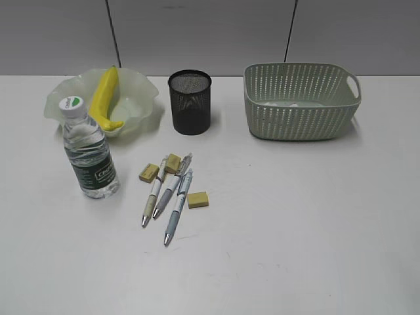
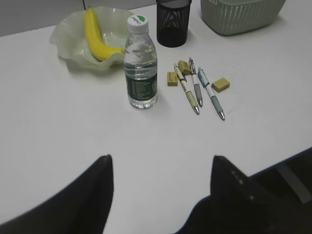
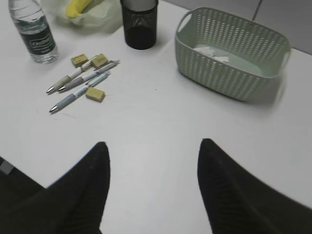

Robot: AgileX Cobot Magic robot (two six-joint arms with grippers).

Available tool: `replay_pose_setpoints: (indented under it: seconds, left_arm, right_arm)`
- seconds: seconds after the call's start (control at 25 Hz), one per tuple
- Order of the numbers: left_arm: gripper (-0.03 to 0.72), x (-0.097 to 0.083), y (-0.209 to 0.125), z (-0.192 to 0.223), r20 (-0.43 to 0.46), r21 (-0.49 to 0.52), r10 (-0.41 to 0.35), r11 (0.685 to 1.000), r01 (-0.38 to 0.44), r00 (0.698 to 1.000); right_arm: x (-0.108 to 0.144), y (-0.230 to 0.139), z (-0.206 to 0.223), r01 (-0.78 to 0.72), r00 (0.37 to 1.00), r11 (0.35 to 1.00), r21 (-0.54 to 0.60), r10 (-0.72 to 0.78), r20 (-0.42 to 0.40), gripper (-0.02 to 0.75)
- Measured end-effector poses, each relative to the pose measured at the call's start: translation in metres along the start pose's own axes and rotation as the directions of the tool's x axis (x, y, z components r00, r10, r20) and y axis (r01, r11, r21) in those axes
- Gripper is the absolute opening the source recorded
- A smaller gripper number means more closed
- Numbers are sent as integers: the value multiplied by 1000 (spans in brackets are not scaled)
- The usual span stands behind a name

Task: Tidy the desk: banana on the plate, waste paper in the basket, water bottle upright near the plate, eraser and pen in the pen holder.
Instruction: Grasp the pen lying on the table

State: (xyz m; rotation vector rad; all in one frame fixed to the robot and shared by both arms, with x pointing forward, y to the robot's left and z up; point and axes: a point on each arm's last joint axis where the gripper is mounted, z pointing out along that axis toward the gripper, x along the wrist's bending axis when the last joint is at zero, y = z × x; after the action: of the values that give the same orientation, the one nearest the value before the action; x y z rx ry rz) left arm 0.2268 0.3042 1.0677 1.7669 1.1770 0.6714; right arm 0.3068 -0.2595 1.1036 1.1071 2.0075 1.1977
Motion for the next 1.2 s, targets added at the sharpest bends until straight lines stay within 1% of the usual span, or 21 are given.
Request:
replay_pose_setpoints:
  seconds: [0.12,0.2,0.32,0.4,0.48,0.6,0.68,0.72,0.8,0.88,0.96,1.2]
  left_arm:
    - [464,1,-2,5,-11,-23,5,1000,-5,1000]
    - [463,2,-2,7,-14,-25,7,1000,-7,1000]
    - [461,2,-2,7,-18,-32,8,999,-9,1000]
    - [458,2,-2,7,-18,-33,8,999,-9,1000]
    - [456,2,-2,7,-18,-33,8,999,-9,1000]
    - [455,2,-2,7,-18,-33,8,999,-9,1000]
    - [454,2,-2,7,-18,-34,8,999,-9,1000]
    - [454,2,-2,7,-18,-34,8,999,-9,1000]
    - [454,2,-1,7,-18,-36,8,999,-9,1000]
    - [454,2,-1,7,-18,-36,8,999,-9,1000]
    - [454,2,-1,7,-18,-37,8,999,-9,1000]
    - [452,2,-1,7,-18,-37,8,999,-9,1000]
  right_arm:
    - [-3,34,36,7,997,997,83,-1,-75,456]
    - [-7,55,70,-11,993,986,164,30,-111,456]
    - [-8,85,109,3,987,975,223,33,-157,456]
    - [-1,105,135,48,980,967,248,2,-199,456]
    - [14,115,169,90,969,944,318,-9,-246,452]
    - [41,123,214,99,965,897,431,18,-260,433]
    - [60,127,238,71,971,862,501,57,-234,425]
    - [71,125,251,60,971,833,550,78,-224,423]
    - [89,123,270,-18,974,765,644,158,-162,423]
    - [103,114,292,-72,974,680,730,206,-96,423]
    - [112,107,314,-137,966,628,766,256,-37,423]
    - [131,66,366,-272,919,452,850,385,90,423]
